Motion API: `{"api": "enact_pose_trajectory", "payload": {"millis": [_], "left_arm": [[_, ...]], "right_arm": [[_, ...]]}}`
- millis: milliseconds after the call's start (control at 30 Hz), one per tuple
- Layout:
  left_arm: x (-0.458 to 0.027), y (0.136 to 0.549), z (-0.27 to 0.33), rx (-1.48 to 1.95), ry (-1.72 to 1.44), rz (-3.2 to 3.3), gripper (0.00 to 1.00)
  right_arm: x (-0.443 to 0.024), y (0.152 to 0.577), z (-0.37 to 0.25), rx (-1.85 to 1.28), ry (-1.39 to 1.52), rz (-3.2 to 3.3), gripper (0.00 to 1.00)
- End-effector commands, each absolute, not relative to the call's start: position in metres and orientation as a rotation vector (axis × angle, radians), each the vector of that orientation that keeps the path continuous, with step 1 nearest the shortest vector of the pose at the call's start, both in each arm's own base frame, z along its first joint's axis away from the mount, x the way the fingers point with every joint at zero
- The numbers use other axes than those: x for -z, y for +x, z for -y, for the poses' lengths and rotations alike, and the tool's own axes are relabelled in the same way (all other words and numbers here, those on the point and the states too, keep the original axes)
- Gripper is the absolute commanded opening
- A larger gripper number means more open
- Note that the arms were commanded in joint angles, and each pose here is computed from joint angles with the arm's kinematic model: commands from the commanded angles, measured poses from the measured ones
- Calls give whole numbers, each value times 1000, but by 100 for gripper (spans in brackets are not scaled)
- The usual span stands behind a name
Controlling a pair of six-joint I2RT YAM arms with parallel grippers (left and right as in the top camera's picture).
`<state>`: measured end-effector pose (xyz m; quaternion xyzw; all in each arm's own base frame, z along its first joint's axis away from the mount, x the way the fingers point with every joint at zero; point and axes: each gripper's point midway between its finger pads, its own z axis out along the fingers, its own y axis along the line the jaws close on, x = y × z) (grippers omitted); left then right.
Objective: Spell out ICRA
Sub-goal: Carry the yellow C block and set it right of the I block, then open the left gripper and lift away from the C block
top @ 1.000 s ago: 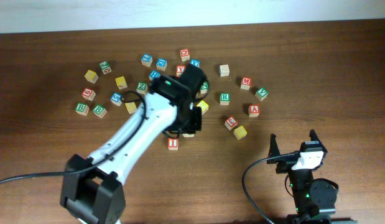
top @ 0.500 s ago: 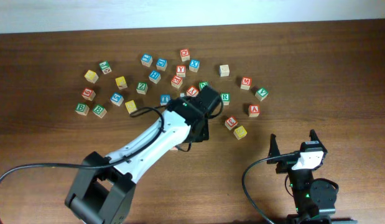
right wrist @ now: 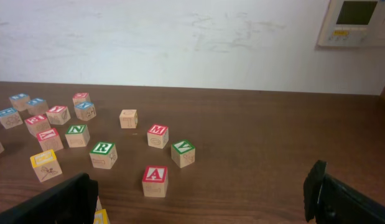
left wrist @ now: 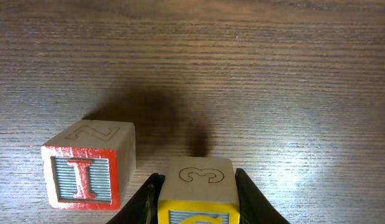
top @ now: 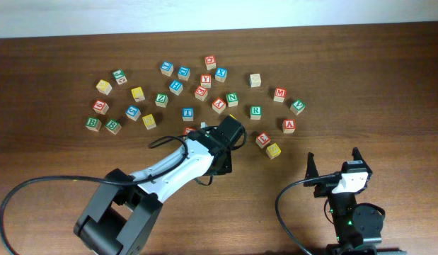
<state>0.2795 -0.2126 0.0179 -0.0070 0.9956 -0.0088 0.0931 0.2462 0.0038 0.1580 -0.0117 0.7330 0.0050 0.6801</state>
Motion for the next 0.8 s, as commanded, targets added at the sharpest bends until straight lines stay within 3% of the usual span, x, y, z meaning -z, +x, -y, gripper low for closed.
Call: {"api": "enact_pose_trajectory", "payload": {"millis": [0,767], "left_arm": [[-19,288,206,-20,-51,-2907,27],[-21,296,203,-53,-33,-2866,26]], "right_arm": [[-155,246,-2,-7,-16,-1650,98],[-155,246,-2,-7,-16,-1650,98]]}}
